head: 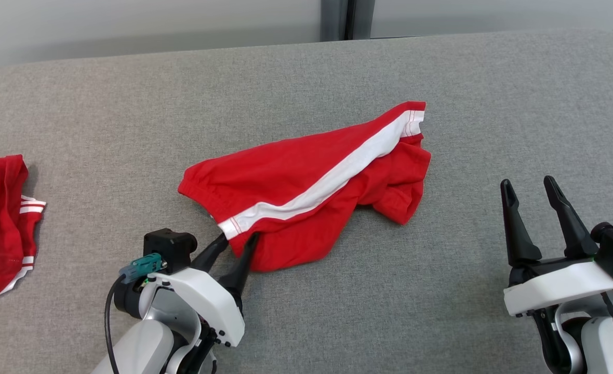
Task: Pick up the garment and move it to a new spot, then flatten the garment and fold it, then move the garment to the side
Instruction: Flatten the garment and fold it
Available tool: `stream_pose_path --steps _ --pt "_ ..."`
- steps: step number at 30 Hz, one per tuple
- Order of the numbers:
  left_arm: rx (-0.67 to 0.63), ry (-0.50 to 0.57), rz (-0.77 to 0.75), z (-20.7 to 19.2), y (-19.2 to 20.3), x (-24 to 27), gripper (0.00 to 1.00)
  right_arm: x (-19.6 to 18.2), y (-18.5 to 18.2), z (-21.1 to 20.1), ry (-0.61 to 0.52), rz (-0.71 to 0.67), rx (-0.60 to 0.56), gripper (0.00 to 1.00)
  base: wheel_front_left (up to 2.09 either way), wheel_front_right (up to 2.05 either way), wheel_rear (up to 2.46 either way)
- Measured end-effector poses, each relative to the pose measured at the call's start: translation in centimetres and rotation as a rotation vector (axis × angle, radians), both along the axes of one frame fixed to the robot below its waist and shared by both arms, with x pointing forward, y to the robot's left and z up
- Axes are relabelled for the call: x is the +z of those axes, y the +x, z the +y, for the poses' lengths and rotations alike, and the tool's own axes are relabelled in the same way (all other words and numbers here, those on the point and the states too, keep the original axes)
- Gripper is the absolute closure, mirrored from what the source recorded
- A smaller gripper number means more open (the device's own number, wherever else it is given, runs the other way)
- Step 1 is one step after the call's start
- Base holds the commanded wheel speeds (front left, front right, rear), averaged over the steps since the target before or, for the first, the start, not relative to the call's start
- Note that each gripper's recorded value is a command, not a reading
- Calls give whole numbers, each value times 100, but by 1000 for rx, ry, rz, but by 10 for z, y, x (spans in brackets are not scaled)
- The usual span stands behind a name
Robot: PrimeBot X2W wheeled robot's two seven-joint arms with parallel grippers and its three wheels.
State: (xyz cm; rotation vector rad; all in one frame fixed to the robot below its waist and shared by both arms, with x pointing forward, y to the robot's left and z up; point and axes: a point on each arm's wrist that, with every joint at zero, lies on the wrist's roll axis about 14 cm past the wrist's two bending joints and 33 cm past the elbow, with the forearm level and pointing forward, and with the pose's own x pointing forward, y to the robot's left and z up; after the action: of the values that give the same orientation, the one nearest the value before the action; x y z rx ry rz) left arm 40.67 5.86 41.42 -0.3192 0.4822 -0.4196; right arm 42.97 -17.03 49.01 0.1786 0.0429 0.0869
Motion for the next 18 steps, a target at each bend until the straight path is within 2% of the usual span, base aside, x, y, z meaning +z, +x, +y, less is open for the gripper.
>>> stream_pose_path --steps 1,9,18 --pt "-2 -1 -6 0 0 1 100 0 0 0 0 0 -1 0 0 0 0" --pt "0 19 -65 4 6 11 100 3 9 -1 -7 -12 -2 0 0 0 0" --pt "15 23 -88 10 13 15 100 -7 46 12 -39 28 72 0 0 0 0"
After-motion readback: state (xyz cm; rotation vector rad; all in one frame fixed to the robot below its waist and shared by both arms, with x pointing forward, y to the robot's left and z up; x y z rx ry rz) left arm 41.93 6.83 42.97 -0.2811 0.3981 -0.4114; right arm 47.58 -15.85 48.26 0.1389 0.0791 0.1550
